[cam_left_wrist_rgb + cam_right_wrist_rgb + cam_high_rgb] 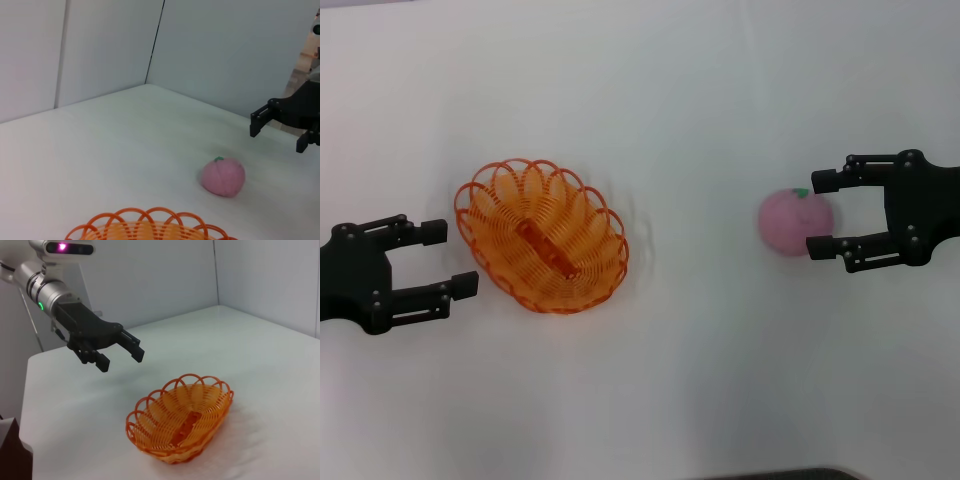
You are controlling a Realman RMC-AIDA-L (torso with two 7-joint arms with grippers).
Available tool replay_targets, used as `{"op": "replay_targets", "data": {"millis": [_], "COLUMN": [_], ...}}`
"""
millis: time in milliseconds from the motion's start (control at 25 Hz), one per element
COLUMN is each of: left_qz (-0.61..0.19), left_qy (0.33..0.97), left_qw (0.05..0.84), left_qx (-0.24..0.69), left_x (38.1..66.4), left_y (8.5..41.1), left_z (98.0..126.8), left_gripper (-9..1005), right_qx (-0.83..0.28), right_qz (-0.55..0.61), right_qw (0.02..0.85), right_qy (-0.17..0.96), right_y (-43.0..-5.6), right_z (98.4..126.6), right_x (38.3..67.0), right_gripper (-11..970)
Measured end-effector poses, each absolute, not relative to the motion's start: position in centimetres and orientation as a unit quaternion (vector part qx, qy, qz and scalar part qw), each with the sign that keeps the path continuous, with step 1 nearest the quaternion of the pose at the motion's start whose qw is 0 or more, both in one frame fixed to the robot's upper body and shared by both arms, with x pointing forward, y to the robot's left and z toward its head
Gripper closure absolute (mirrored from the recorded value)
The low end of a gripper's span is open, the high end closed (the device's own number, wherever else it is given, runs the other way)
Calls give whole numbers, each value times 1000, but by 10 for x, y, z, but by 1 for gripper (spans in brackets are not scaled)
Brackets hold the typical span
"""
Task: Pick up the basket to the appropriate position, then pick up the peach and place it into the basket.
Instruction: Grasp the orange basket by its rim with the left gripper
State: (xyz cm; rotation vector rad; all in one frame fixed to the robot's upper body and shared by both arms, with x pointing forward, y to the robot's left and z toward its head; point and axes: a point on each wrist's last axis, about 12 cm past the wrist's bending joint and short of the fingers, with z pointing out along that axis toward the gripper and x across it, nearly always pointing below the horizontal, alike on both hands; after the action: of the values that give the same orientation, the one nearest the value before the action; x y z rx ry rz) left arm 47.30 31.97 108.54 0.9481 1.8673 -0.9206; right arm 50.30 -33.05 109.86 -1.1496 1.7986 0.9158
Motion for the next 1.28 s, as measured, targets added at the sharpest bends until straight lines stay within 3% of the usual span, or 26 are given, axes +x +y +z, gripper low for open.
{"op": "replay_targets", "data": {"millis": [160,400,720,880,1080,1280], "left_qz": [-368,-370,-341,-296,-212,-153], "left_qy": [745,762,823,851,886,907], "left_qw": [415,409,338,299,245,178], "left_qx": [371,339,305,314,332,348], "left_x": [474,491,554,579,604,619], "left_y": [320,323,291,271,244,220], "left_z": [1088,1116,1180,1194,1195,1171], "left_gripper": [218,217,217,218,218,218], "right_qx": [-454,-454,-453,-452,-450,-445], "right_qz": [358,358,360,362,364,366], "right_qw": [398,397,397,397,396,395], "right_qy": [713,713,713,712,713,715], "right_y": [-330,-328,-327,-326,-326,-326], "right_z": [1097,1097,1096,1094,1092,1090], "right_x": [504,504,504,503,501,499], "right_gripper": [103,102,103,103,102,103]}}
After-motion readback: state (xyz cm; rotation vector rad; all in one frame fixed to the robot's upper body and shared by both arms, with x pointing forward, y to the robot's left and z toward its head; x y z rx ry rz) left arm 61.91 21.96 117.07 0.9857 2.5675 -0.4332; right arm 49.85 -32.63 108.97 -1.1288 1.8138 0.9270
